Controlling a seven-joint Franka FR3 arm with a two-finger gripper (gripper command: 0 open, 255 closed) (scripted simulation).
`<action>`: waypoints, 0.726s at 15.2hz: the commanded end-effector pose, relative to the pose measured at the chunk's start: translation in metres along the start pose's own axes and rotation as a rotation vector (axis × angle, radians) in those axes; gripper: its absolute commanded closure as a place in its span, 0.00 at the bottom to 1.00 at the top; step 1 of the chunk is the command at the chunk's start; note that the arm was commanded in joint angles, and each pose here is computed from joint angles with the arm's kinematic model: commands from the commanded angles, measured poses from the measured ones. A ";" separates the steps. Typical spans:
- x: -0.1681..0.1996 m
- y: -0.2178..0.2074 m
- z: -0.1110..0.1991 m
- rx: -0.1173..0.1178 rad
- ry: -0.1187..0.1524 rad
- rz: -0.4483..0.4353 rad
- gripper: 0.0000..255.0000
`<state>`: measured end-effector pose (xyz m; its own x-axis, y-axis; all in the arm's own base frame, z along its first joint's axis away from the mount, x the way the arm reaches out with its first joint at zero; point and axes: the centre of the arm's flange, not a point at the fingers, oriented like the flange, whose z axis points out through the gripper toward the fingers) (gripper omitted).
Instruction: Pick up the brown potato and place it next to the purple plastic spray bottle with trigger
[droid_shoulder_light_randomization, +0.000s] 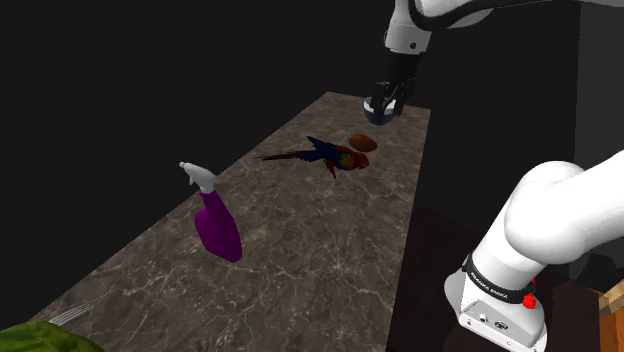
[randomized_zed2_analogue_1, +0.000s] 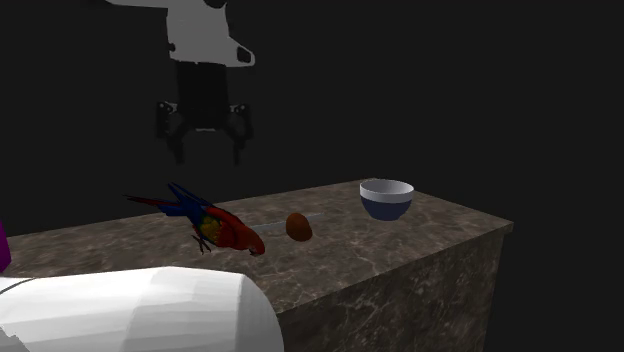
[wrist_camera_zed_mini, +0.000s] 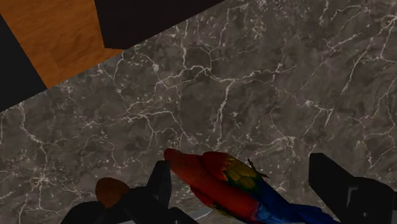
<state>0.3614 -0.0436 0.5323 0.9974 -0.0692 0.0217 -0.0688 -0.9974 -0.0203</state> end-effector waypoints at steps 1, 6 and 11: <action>0.017 0.015 0.013 -0.003 -0.008 -0.007 0.00; 0.056 0.054 0.052 -0.008 -0.030 -0.023 0.00; 0.094 0.093 0.091 -0.014 -0.052 -0.039 0.00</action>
<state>0.4430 -0.1320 0.4504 0.9991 -0.0342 -0.0253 -0.0344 -0.9994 -0.0088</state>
